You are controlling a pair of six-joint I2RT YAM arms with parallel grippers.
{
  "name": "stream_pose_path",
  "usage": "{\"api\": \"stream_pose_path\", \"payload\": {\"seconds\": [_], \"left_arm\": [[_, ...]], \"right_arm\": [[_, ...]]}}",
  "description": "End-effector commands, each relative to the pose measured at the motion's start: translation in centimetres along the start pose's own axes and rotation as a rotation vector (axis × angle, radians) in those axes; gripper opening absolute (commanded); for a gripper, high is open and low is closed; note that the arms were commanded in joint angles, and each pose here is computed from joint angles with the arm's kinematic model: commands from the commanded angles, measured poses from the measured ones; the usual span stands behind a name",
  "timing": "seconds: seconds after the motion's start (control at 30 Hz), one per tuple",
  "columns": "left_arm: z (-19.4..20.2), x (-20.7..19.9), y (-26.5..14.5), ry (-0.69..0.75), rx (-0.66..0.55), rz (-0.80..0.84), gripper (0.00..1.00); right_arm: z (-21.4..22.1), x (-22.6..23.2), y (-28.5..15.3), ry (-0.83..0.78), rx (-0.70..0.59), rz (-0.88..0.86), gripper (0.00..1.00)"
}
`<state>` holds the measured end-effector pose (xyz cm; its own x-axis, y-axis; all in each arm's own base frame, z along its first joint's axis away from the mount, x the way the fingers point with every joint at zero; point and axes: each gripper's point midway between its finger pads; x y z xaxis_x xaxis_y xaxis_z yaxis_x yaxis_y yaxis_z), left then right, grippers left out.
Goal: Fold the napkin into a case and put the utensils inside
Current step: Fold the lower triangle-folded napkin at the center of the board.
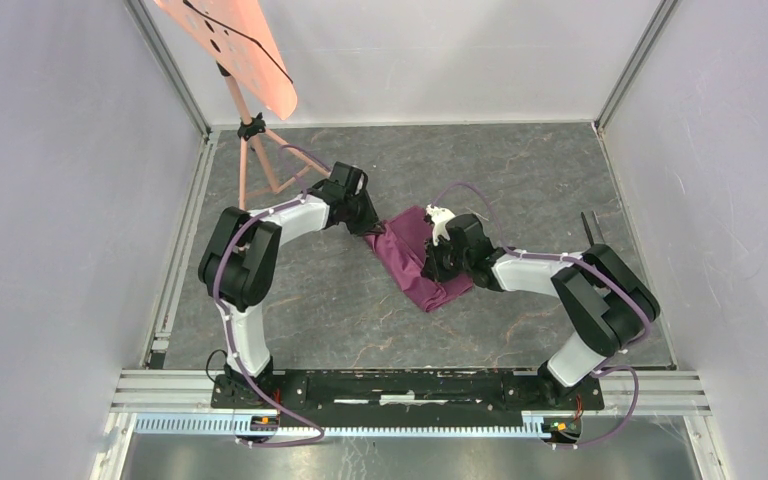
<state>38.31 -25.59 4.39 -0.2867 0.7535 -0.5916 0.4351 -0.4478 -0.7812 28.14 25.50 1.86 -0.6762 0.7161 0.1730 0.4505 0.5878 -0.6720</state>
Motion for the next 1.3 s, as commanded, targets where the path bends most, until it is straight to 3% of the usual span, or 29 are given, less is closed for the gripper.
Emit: {"api": "stream_pose_path", "payload": {"seconds": [0.0,0.3,0.5,0.7,0.93,1.27], "left_arm": [[-0.4,-1.7,0.7,0.054,0.018,0.071,0.17],[0.3,-1.5,1.1,0.1,0.065,0.073,0.21],[1.0,-1.3,0.6,0.123,0.089,0.07,0.27],[1.4,-1.5,0.0,0.128,0.102,0.081,0.31],[1.3,-2.1,-1.5,0.148,0.093,0.086,0.41],[1.0,-1.9,-3.3,0.159,0.055,0.063,0.47]], "right_arm": [[-1.1,0.0,-0.9,-0.033,-0.017,0.001,0.18],[-1.5,-1.3,-2.3,-0.111,-0.006,0.069,0.5],[-5.5,-4.9,-2.9,0.036,-0.122,0.12,0.65],[-10.2,-9.1,-0.5,-0.001,-0.148,0.149,0.64],[-10.9,-9.9,3.8,-0.002,-0.118,0.007,0.54],[-10.7,-10.6,5.9,-0.016,-0.102,-0.007,0.35]]}}
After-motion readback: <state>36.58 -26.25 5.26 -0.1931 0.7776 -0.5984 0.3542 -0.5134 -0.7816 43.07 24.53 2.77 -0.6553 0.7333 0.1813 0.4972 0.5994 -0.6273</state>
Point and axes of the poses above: each gripper's point midway between its finger pads, its own y axis out along the fingers, its own x axis along the line the jaws close on, z = x × y, and after that the axes turned 12 degrees about -y, right-handed
